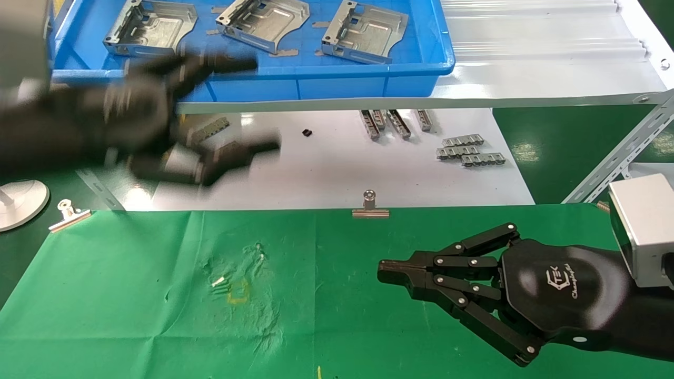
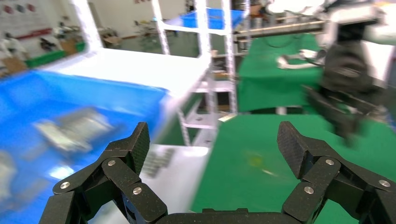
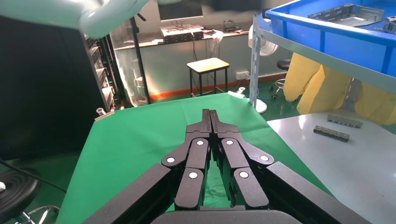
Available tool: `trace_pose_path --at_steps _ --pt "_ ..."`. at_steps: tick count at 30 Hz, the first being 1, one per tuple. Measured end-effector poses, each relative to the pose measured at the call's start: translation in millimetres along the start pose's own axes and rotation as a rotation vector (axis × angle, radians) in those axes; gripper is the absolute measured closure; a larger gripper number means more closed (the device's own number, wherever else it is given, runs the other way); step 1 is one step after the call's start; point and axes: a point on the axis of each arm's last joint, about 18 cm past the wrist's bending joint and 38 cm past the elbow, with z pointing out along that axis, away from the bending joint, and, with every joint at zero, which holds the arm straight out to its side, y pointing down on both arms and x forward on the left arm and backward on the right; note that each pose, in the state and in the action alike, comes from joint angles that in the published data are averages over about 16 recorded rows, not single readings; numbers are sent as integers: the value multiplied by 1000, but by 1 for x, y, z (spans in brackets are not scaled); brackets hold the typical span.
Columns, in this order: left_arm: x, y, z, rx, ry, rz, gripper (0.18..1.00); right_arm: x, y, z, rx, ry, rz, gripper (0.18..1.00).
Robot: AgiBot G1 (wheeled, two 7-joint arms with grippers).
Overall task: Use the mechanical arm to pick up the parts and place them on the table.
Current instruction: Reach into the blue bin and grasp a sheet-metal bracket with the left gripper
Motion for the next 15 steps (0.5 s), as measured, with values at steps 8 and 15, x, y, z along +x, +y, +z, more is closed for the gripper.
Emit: trace_pose_path --at_steps 8,15 --pt "-89 -22 45 -49 -239 -29 183 0 0 0 0 0 0 987" --pt "-140 -20 78 -123 -455 -72 183 0 0 0 0 0 0 988"
